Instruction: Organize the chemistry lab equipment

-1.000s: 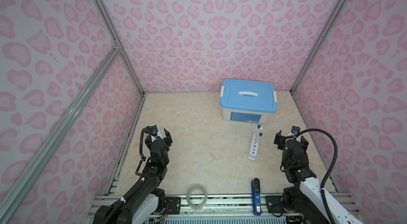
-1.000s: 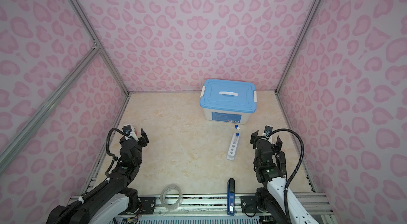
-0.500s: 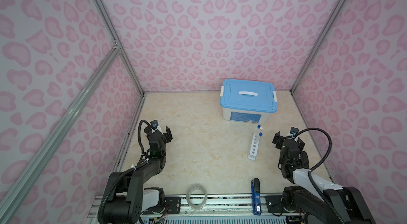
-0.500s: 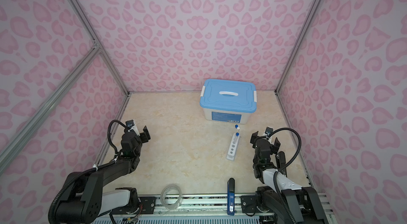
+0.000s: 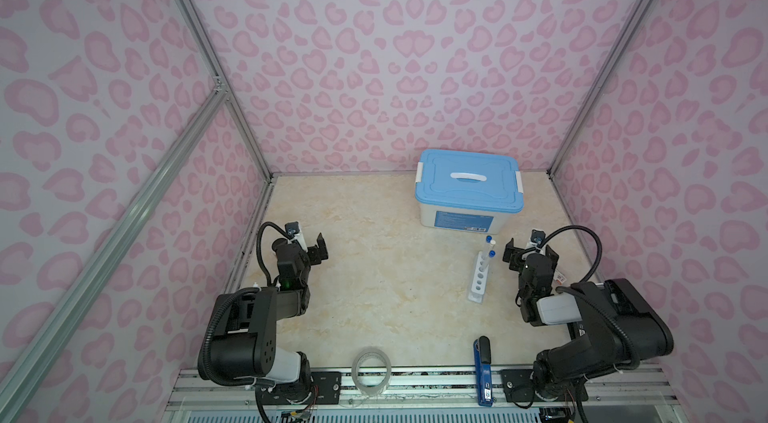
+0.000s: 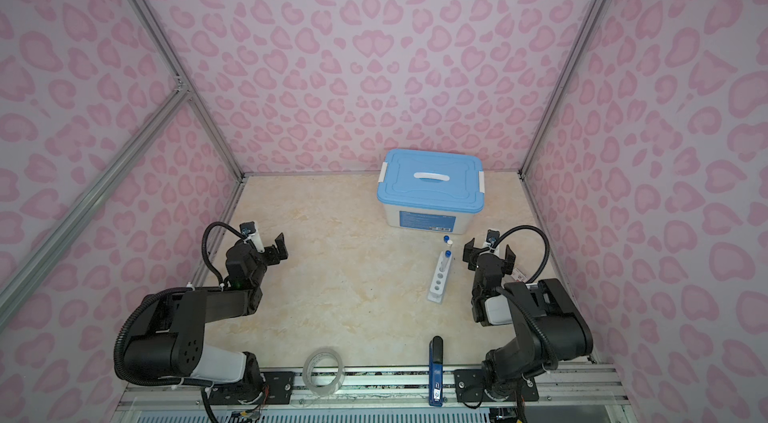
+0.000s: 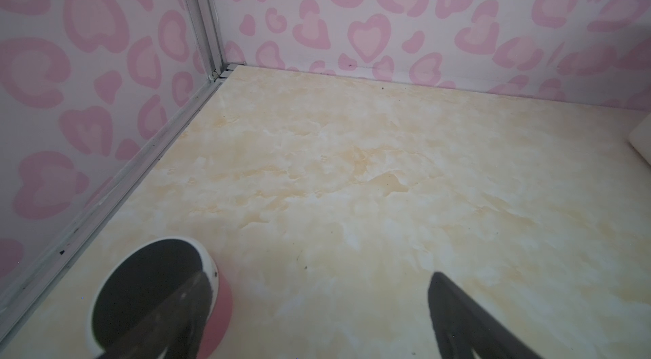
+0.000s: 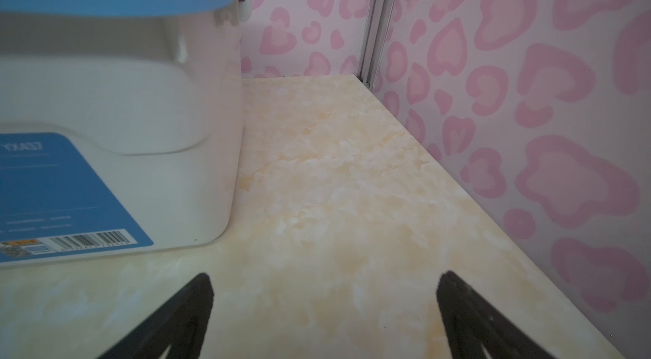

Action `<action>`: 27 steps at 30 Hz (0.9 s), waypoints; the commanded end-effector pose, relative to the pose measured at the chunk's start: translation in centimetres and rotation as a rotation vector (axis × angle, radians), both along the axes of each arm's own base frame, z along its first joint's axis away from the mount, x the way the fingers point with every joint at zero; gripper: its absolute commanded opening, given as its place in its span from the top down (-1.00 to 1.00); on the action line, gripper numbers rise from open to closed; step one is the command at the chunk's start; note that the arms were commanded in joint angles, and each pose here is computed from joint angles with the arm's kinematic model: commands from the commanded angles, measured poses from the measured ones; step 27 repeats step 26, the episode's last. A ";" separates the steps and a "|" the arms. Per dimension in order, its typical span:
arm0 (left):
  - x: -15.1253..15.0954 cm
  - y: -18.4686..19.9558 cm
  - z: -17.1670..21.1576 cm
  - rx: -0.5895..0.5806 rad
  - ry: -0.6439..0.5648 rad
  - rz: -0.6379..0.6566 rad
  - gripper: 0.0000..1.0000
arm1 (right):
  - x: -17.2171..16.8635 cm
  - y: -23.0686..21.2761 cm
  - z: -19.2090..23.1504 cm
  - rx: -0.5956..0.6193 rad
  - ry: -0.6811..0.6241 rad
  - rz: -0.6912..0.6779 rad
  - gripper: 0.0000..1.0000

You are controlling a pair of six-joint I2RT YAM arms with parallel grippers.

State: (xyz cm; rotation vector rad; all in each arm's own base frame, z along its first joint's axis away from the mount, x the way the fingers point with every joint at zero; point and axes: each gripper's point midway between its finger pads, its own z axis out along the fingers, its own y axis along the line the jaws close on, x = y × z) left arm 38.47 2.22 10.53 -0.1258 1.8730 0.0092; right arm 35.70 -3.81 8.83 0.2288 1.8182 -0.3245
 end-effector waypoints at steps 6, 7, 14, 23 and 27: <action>0.3 -0.4 1.2 0.008 -0.052 -0.025 -0.94 | 1.7 0.0 2.1 0.017 -0.065 0.004 -1.00; 0.4 -0.4 1.2 0.009 -0.053 -0.024 -0.95 | 1.9 -0.1 1.9 0.020 -0.046 0.000 -1.00; 0.4 -0.4 1.2 0.013 -0.052 -0.022 -0.95 | 2.2 -0.5 1.9 0.026 -0.052 -0.006 -1.00; 0.5 -0.5 1.1 0.015 -0.047 -0.023 -0.94 | 2.1 -0.7 1.9 0.031 -0.053 -0.020 -1.00; 0.4 -0.5 1.2 0.015 -0.053 -0.024 -0.94 | 1.9 -1.2 1.9 0.043 -0.058 -0.046 -1.00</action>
